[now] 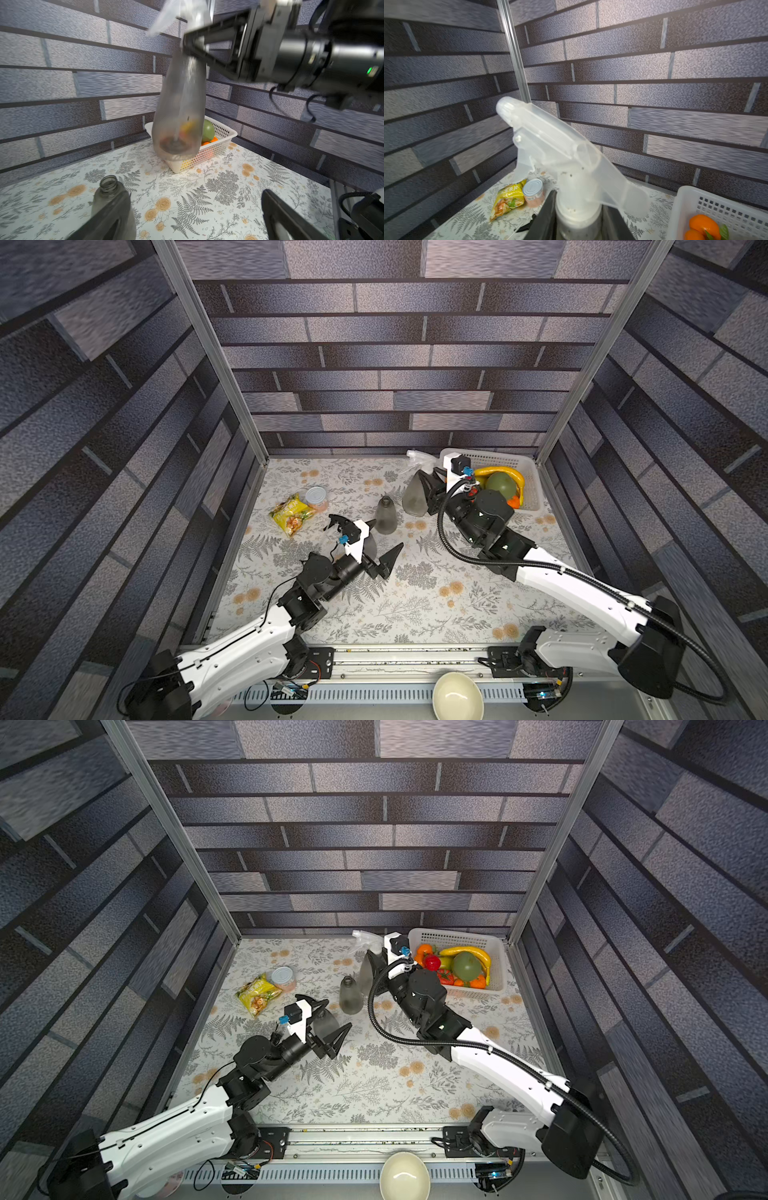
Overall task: Attach spray nozzles to spray bottles
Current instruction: Place the spray bottle at the center of the board.
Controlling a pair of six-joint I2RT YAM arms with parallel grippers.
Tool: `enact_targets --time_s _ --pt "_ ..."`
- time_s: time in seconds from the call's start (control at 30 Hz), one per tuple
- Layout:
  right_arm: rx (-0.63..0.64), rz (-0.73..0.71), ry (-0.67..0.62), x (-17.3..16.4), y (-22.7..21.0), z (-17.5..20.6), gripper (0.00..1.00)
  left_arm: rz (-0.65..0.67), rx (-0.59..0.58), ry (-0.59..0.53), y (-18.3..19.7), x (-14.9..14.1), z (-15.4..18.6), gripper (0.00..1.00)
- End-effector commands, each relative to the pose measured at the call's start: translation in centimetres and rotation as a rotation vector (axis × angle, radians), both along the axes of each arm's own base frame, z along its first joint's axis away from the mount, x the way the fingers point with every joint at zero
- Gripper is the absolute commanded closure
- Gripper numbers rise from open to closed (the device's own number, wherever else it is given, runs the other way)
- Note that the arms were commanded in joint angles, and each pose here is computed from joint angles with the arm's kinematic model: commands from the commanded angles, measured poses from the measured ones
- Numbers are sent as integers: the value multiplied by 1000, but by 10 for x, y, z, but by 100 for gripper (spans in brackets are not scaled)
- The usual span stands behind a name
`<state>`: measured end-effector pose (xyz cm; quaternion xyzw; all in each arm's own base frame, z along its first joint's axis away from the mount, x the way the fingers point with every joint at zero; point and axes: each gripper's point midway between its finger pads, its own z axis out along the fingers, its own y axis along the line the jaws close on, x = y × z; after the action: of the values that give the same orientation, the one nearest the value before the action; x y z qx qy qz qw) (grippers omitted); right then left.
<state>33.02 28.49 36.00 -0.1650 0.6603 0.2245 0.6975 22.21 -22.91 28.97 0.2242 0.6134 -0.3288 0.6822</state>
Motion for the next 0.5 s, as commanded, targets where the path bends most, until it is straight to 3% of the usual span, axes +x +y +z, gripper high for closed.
enact_targets --time_s 0.0,0.47 --pt "71 -108 -144 16 -14 5 92 146 -23 54 28 9 -7 0" --pt "30 -292 -61 87 -16 -104 93 245 -92 10 58 4 12 0"
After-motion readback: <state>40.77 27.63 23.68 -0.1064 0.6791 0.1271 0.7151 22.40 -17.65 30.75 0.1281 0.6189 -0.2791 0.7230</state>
